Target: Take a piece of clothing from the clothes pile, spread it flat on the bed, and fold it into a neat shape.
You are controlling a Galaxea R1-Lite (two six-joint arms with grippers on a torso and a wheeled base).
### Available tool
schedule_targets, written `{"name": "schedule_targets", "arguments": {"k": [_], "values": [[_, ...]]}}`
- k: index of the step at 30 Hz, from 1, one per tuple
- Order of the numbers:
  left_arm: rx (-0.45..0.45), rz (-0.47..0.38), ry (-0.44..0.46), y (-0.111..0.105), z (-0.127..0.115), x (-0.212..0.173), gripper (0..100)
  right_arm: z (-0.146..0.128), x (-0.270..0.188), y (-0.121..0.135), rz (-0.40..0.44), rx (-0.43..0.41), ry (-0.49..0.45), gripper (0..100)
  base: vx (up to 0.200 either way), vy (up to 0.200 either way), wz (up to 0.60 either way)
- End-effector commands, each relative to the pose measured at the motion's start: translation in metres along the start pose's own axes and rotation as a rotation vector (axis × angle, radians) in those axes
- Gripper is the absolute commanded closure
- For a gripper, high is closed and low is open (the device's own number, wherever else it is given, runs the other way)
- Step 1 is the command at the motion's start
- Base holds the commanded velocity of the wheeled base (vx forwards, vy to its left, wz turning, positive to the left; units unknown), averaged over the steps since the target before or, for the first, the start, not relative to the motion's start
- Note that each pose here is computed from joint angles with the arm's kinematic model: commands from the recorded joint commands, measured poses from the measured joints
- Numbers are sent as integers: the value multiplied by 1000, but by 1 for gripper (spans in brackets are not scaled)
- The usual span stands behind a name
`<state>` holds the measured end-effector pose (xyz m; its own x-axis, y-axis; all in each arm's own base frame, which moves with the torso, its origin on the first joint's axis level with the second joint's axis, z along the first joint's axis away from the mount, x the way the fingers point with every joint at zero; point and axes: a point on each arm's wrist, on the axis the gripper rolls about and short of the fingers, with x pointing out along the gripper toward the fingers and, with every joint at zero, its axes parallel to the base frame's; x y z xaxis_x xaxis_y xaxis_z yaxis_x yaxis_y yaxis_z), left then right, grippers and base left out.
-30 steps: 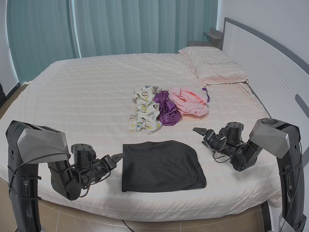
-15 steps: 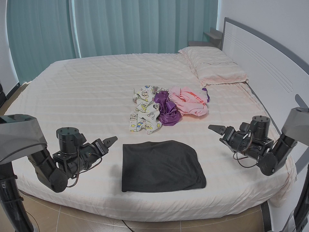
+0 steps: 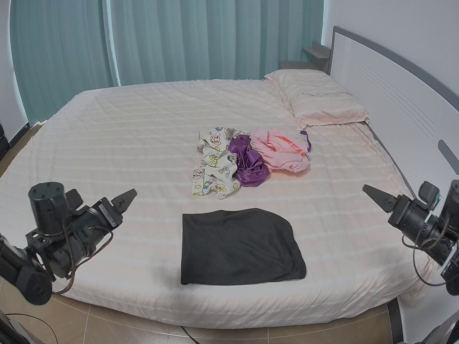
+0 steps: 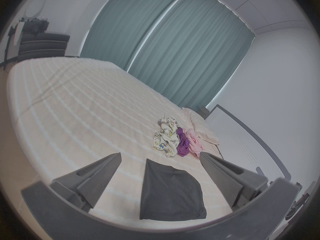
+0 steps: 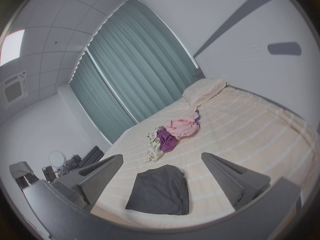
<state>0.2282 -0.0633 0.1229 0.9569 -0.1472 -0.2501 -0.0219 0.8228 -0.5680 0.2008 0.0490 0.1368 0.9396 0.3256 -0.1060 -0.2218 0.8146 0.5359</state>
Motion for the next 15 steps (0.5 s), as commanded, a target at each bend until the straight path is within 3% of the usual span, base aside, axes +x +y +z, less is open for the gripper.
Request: {"name": "schedule_targets", "arguments": {"k": [1, 4, 7, 10, 15], "values": [[30, 15, -131, 4, 2, -70, 0, -3, -74, 7, 32, -103, -113, 0, 0, 0, 0], [23, 75, -204, 8, 3, -83, 0, -1, -91, 9, 25, -106, -161, 0, 0, 0, 0], [21, 78, -229, 13, 0, -99, 0, -2, -107, 10, 3, -107, -175, 0, 0, 0, 0], [33, 45, -255, 20, -5, -125, 0, -12, -137, 7, -10, -144, -158, 0, 0, 0, 0], [64, 140, -294, 31, -8, -150, 0, -37, -171, -5, -69, -247, -74, 0, 0, 0, 0]]}}
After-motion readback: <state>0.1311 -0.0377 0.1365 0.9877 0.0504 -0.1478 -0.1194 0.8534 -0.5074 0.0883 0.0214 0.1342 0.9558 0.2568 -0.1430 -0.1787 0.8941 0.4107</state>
